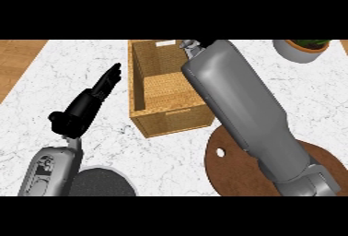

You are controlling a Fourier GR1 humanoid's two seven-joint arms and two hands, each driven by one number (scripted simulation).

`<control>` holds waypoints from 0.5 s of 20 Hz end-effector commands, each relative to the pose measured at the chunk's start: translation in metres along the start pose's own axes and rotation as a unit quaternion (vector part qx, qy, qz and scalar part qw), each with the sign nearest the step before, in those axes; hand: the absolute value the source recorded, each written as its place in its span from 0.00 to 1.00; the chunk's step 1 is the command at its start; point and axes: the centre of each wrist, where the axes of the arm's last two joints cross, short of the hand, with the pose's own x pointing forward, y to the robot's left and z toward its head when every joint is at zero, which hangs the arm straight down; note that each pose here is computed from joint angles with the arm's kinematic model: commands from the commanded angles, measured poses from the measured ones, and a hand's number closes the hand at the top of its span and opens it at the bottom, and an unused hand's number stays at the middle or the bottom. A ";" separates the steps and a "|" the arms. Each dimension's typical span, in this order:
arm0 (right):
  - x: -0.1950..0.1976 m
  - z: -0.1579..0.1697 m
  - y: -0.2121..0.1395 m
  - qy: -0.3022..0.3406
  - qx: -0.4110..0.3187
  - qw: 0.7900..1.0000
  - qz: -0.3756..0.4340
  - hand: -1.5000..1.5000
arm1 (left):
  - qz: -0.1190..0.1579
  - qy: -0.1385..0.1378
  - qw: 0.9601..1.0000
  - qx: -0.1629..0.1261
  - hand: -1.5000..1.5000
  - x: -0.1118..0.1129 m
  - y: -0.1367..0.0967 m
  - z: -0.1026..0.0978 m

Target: Pick the croissant from the cutting board and place it in the basket

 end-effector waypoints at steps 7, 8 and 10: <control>-0.024 0.011 0.028 0.124 -0.018 0.992 -0.019 1.00 | 0.006 0.013 1.000 0.015 0.50 -0.007 0.009 0.014; -0.024 0.016 0.028 0.111 -0.023 0.993 -0.025 1.00 | 0.001 0.009 1.000 0.014 0.50 -0.006 0.003 0.009; -0.038 0.020 0.041 0.110 -0.027 0.994 -0.004 1.00 | 0.001 0.011 1.000 0.009 0.50 -0.004 0.003 0.010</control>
